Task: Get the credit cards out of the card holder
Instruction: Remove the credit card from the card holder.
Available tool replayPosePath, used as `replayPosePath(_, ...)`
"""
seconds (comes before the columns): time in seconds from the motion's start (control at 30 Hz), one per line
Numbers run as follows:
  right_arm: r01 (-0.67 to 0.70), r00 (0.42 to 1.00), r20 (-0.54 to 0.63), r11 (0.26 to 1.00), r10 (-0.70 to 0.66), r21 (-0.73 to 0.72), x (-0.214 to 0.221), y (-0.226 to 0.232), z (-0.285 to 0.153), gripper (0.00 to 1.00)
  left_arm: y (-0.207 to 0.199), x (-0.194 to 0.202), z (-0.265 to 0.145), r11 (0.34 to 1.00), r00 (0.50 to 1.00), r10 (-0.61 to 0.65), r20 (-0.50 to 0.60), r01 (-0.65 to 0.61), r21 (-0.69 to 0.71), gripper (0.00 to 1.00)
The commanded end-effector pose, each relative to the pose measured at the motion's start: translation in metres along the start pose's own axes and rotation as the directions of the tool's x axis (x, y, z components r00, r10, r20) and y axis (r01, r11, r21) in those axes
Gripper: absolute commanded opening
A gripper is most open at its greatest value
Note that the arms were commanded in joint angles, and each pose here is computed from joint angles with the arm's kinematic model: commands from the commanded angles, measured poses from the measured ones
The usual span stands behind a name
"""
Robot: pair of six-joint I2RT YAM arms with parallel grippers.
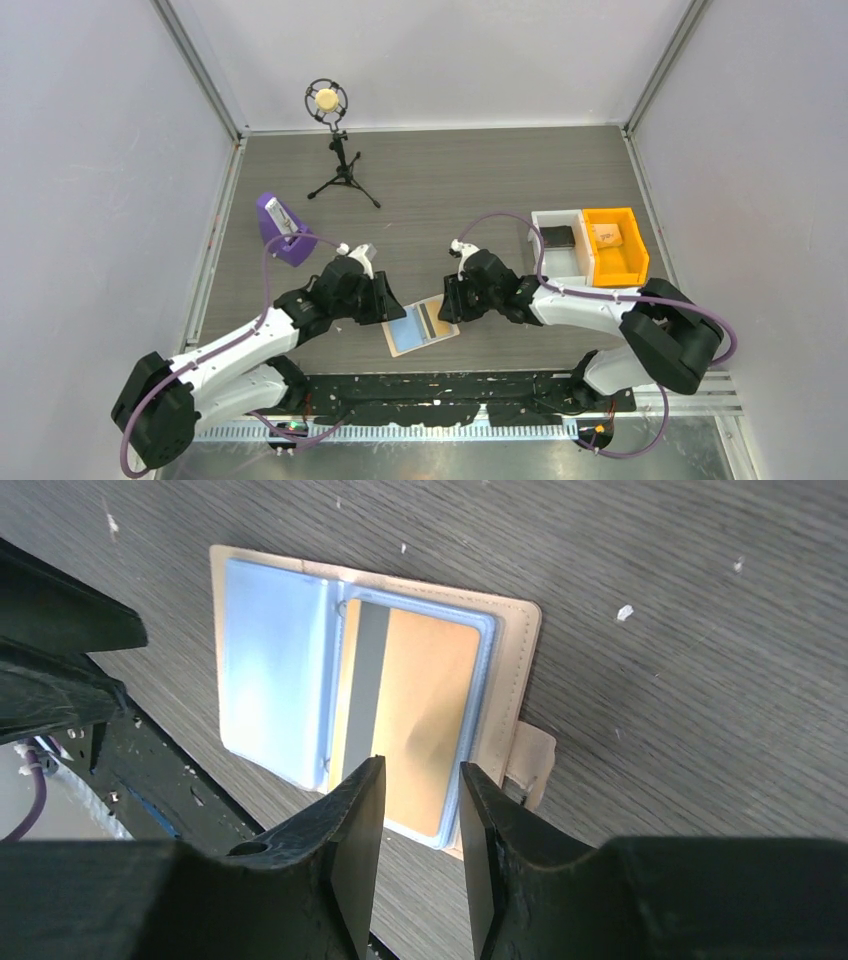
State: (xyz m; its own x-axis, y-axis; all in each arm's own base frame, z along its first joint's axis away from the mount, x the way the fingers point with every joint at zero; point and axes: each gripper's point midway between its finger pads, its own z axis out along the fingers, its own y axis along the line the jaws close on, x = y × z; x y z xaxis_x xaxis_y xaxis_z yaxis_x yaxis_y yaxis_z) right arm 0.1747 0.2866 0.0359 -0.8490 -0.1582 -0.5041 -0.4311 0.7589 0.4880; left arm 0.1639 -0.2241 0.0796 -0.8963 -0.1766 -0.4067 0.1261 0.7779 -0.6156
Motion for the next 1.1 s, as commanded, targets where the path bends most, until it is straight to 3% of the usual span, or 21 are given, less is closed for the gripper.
replayPosePath(0.0, 0.029, 0.996, 0.079, 0.999, -0.028, -0.013, -0.021, 0.01, -0.012, 0.41, -0.016, -0.012, -0.004, 0.999, 0.999, 0.023, 0.033, -0.024, 0.046, 0.4)
replayPosePath(0.47, 0.037, 0.998, 0.043, 0.998, -0.035, -0.049, -0.017, 0.014, 0.003, 0.38, -0.027, -0.011, 0.028, 0.987, 0.997, -0.055, 0.045, 0.048, 0.156, 0.38)
replayPosePath(0.8, 0.016, 1.0, 0.001, 0.999, -0.016, -0.051, -0.002, 0.007, 0.012, 0.34, -0.014, 0.007, 0.053, 0.989, 0.998, -0.061, -0.007, 0.061, 0.131, 0.37)
replayPosePath(1.07, 0.035, 0.999, 0.041, 0.999, -0.033, -0.037, -0.015, 0.012, -0.002, 0.36, -0.004, 0.011, 0.053, 0.994, 0.998, -0.055, -0.001, 0.055, 0.096, 0.37)
